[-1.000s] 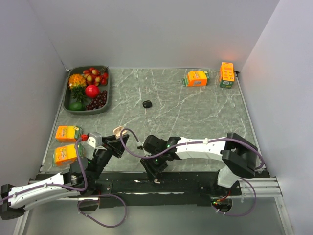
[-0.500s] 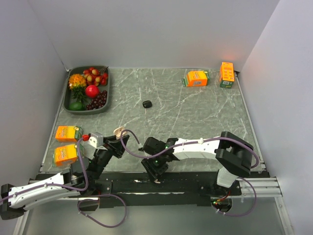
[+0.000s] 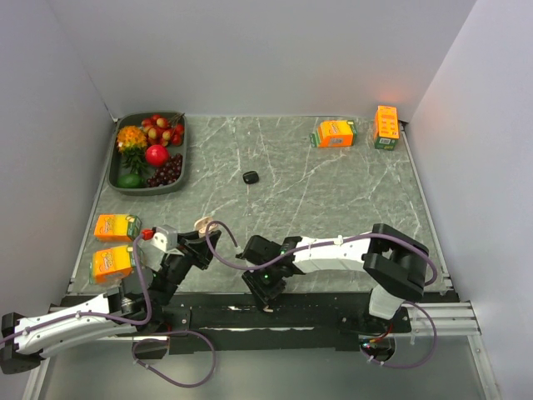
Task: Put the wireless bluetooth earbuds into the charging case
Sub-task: Pick up the earbud from the center of the board, then place the earbud in the charging case.
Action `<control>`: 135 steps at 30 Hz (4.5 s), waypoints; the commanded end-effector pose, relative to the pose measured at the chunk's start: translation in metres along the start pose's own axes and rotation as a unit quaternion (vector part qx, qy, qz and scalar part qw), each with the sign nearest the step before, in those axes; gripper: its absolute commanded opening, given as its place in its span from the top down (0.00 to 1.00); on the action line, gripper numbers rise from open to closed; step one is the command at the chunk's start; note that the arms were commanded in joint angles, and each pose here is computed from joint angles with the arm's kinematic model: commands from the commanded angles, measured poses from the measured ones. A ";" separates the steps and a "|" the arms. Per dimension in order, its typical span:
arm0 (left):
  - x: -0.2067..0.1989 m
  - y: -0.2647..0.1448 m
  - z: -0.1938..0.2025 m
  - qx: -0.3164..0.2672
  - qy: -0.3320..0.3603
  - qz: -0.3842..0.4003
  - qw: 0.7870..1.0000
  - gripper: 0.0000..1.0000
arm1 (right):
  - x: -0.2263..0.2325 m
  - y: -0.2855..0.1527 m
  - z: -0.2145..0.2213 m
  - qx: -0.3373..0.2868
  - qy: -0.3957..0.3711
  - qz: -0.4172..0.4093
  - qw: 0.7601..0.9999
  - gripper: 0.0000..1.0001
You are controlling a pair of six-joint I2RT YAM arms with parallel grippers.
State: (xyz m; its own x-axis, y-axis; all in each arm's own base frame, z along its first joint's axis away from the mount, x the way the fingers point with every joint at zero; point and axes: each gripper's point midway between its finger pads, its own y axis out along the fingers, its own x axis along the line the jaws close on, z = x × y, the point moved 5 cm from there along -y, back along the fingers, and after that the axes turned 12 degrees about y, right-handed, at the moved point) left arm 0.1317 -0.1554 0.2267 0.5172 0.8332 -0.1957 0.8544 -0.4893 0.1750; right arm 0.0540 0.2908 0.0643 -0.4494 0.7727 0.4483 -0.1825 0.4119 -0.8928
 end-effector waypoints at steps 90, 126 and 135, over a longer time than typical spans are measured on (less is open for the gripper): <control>-0.087 0.046 -0.049 -0.148 0.004 0.280 0.948 0.99 | 0.100 -0.295 -0.083 -0.482 -0.220 -0.438 0.726 1.00; -0.087 0.043 -0.055 -0.153 -0.006 0.281 0.947 0.99 | 0.095 -0.270 -0.098 -0.510 -0.201 -0.396 0.737 1.00; -0.084 0.044 -0.054 -0.154 -0.007 0.272 0.950 0.99 | 0.094 -0.266 -0.091 -0.499 -0.200 -0.404 0.740 1.00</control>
State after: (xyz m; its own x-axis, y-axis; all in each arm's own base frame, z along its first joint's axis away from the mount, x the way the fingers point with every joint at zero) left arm 0.1245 -0.2383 0.2813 0.8814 0.4724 -0.0009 0.4217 -0.7858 0.4524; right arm 0.1481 0.3008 0.3445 -0.7889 -0.0110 0.6144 0.1403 0.9702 0.1975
